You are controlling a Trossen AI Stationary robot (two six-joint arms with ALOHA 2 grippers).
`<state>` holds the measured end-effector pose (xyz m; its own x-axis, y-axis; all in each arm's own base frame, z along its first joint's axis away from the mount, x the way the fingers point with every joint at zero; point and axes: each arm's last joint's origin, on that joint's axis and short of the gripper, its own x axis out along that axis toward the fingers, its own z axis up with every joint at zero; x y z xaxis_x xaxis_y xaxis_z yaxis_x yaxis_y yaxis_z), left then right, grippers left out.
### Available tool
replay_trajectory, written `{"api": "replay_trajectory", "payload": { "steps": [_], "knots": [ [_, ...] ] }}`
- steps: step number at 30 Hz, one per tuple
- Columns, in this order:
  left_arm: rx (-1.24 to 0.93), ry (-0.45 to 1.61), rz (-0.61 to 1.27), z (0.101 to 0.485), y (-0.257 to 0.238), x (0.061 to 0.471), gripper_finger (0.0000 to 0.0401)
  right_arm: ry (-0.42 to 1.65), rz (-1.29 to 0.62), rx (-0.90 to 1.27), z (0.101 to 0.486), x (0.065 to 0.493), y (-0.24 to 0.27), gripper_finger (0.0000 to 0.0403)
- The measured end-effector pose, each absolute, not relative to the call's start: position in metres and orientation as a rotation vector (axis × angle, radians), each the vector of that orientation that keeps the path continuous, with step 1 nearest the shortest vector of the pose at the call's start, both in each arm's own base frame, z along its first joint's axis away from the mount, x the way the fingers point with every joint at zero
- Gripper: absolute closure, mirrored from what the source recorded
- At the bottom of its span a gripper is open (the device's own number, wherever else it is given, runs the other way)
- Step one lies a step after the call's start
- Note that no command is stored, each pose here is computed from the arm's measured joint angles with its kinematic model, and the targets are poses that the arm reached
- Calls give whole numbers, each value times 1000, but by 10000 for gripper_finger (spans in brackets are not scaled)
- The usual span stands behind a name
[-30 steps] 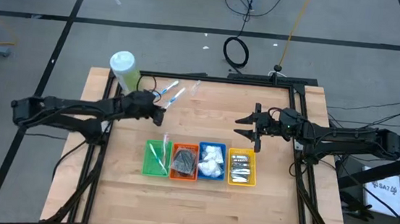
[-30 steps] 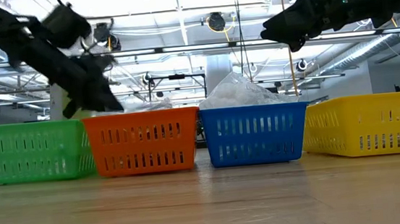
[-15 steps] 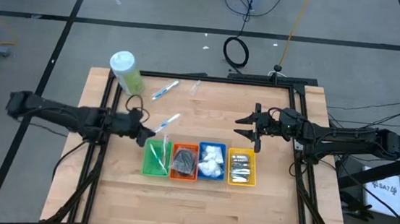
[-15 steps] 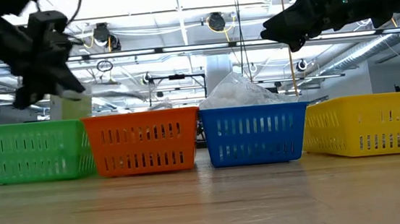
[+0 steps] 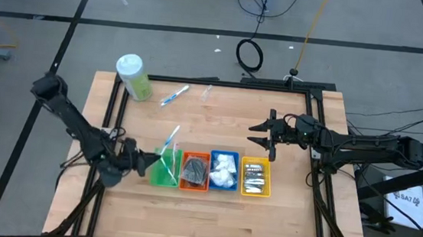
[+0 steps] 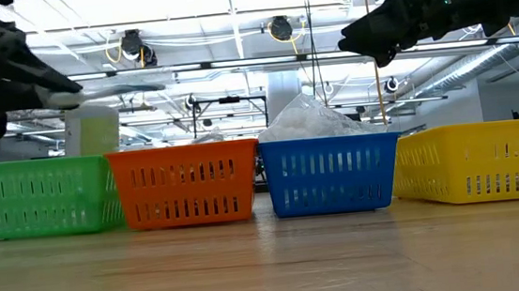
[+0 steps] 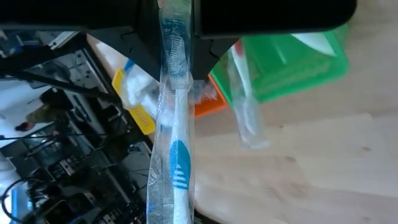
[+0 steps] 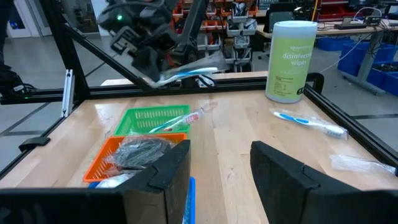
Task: Pick & Place Travel size toiletries
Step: Put the blue toothbrush into the green basket
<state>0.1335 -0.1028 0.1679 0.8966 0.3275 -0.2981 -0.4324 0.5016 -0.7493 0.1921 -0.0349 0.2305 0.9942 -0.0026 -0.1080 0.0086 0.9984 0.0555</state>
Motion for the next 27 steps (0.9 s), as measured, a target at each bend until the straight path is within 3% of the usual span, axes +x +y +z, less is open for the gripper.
{"api": "replay_trajectory", "payload": {
  "steps": [14,27],
  "knots": [
    [-1005,258,402,123,-137,149,342,112,-2,68,230,192,-35,248],
    [-914,239,394,126,-136,149,166,113,-1,67,230,192,-35,248]
  ]
}}
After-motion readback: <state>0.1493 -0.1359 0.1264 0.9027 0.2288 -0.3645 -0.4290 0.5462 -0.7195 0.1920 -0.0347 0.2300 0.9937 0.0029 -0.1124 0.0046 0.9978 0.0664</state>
